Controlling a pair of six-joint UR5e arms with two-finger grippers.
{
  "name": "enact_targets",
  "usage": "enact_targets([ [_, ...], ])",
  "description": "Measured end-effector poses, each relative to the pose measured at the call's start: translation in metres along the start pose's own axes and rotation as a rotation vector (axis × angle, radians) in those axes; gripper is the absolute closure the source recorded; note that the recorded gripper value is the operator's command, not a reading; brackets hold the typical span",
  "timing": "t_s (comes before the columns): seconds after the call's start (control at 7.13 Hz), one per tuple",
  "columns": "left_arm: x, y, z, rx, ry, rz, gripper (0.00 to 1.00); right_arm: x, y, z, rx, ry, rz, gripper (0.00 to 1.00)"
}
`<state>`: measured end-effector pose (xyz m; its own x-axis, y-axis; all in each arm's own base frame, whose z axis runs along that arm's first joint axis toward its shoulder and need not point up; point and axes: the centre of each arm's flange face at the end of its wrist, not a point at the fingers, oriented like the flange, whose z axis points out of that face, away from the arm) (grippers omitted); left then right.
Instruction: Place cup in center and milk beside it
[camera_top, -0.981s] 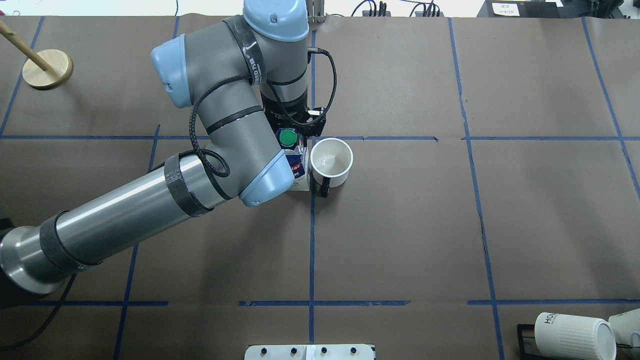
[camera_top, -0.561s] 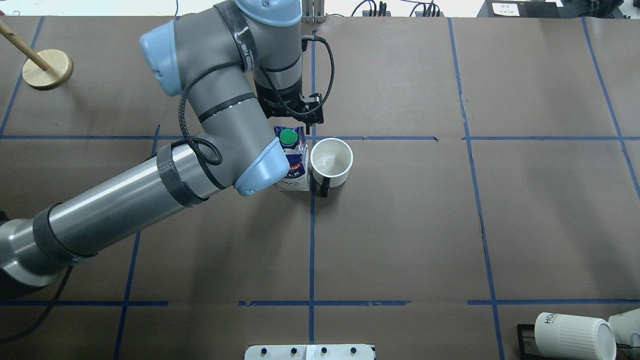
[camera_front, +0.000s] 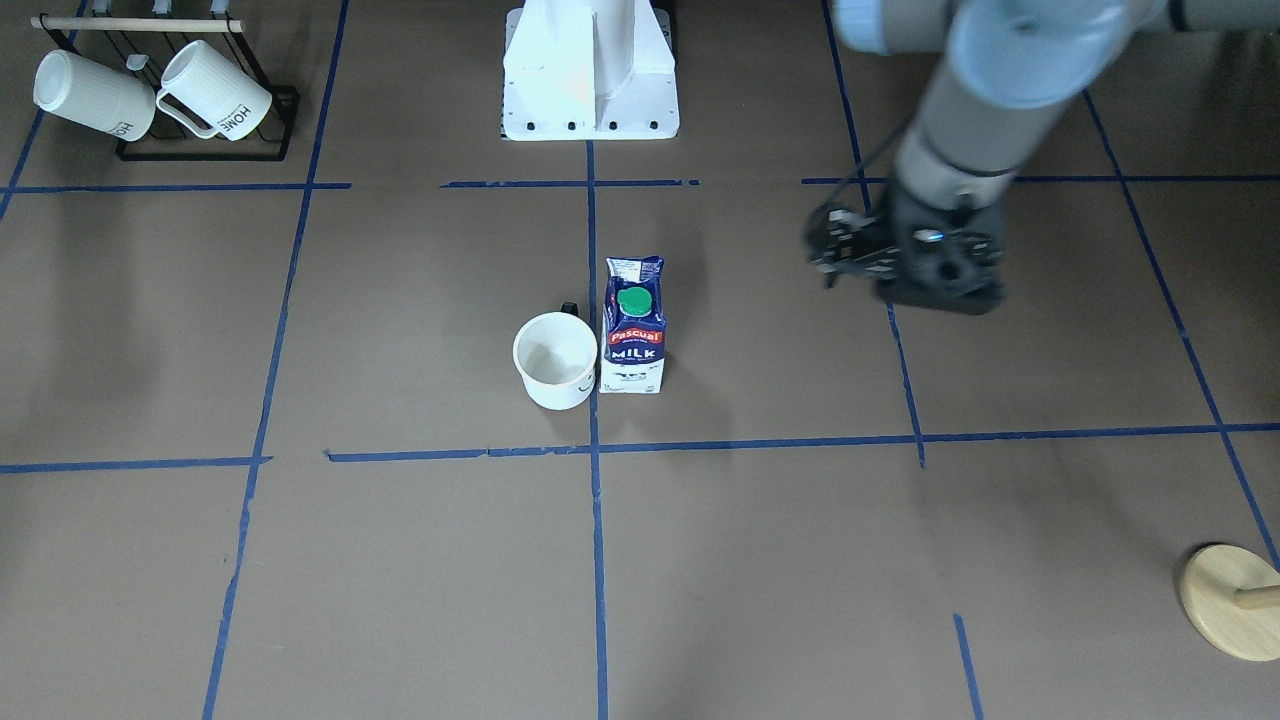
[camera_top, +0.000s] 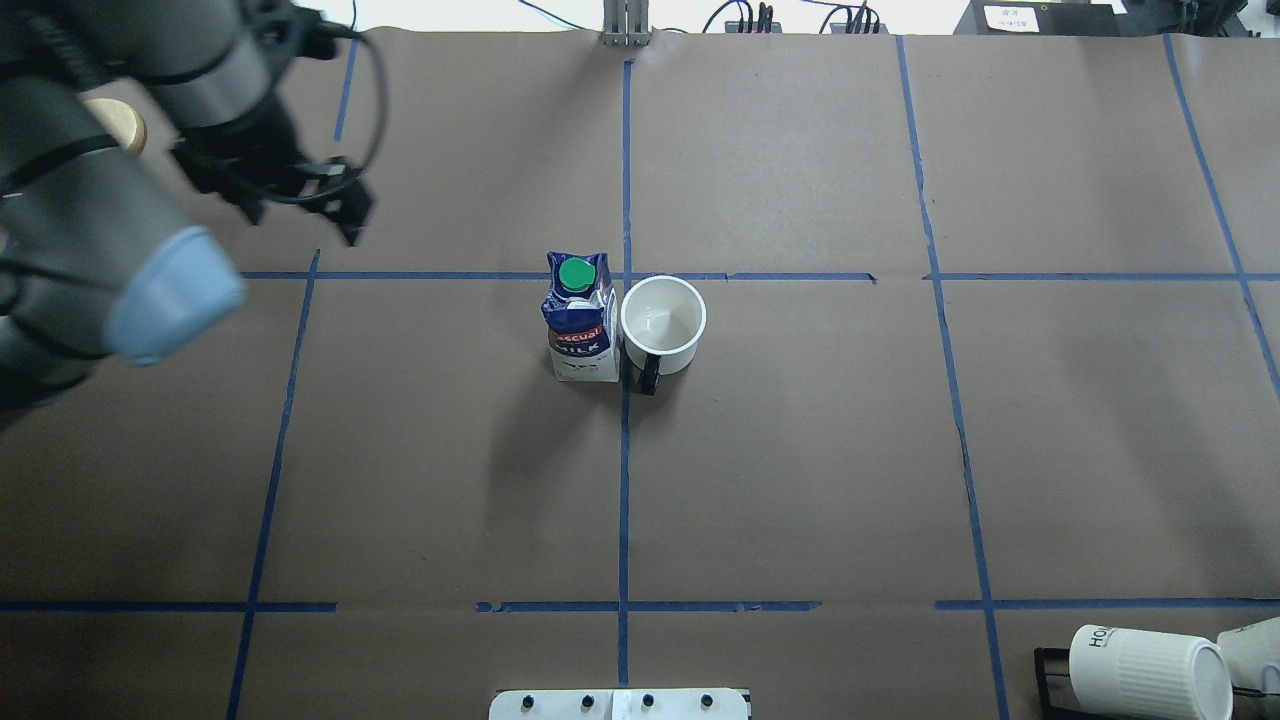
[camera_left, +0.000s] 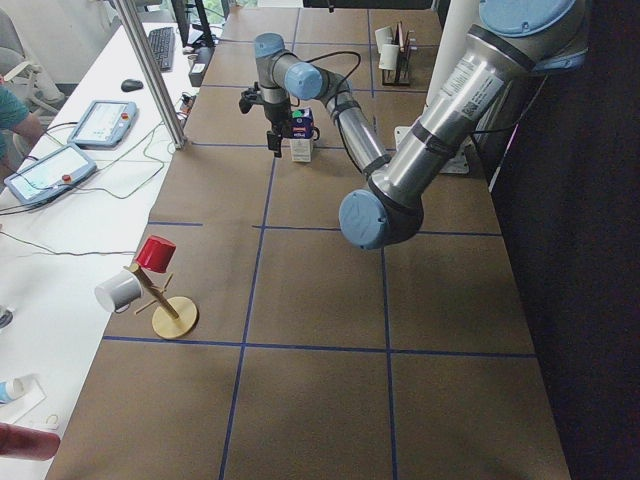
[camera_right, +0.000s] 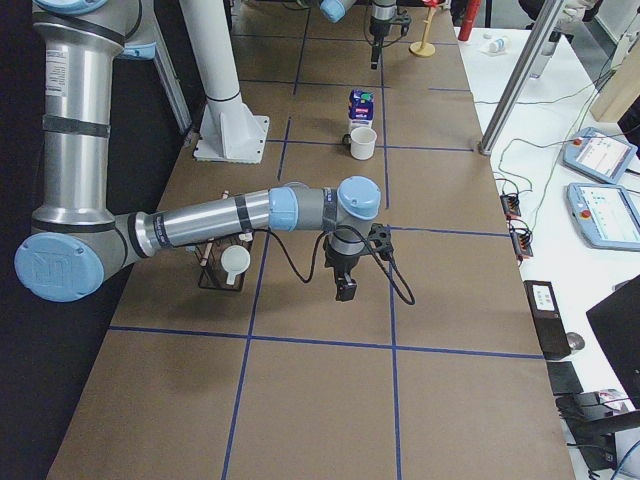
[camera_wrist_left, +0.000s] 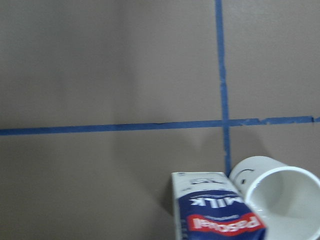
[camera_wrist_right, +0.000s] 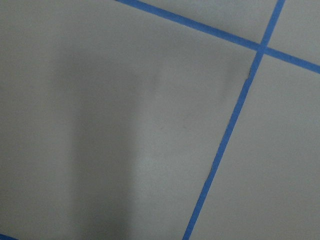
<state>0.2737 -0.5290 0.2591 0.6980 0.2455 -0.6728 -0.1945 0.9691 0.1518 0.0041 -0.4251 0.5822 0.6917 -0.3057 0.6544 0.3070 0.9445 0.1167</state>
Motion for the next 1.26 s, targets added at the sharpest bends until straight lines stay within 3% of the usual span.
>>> enact_targets([
  [0.42,-0.211,0.074,0.015,-0.008,-0.059,0.089,0.00,0.034,0.032,-0.001,0.007,0.002,0.086,0.00],
  [0.84,-0.404,0.143,0.048,-0.071,-0.023,0.016,0.00,0.039,0.036,-0.003,0.015,-0.002,0.114,0.00],
  [1.26,-0.459,0.198,0.069,-0.067,0.006,-0.036,0.00,0.038,0.037,-0.003,0.015,-0.004,0.118,0.00],
])
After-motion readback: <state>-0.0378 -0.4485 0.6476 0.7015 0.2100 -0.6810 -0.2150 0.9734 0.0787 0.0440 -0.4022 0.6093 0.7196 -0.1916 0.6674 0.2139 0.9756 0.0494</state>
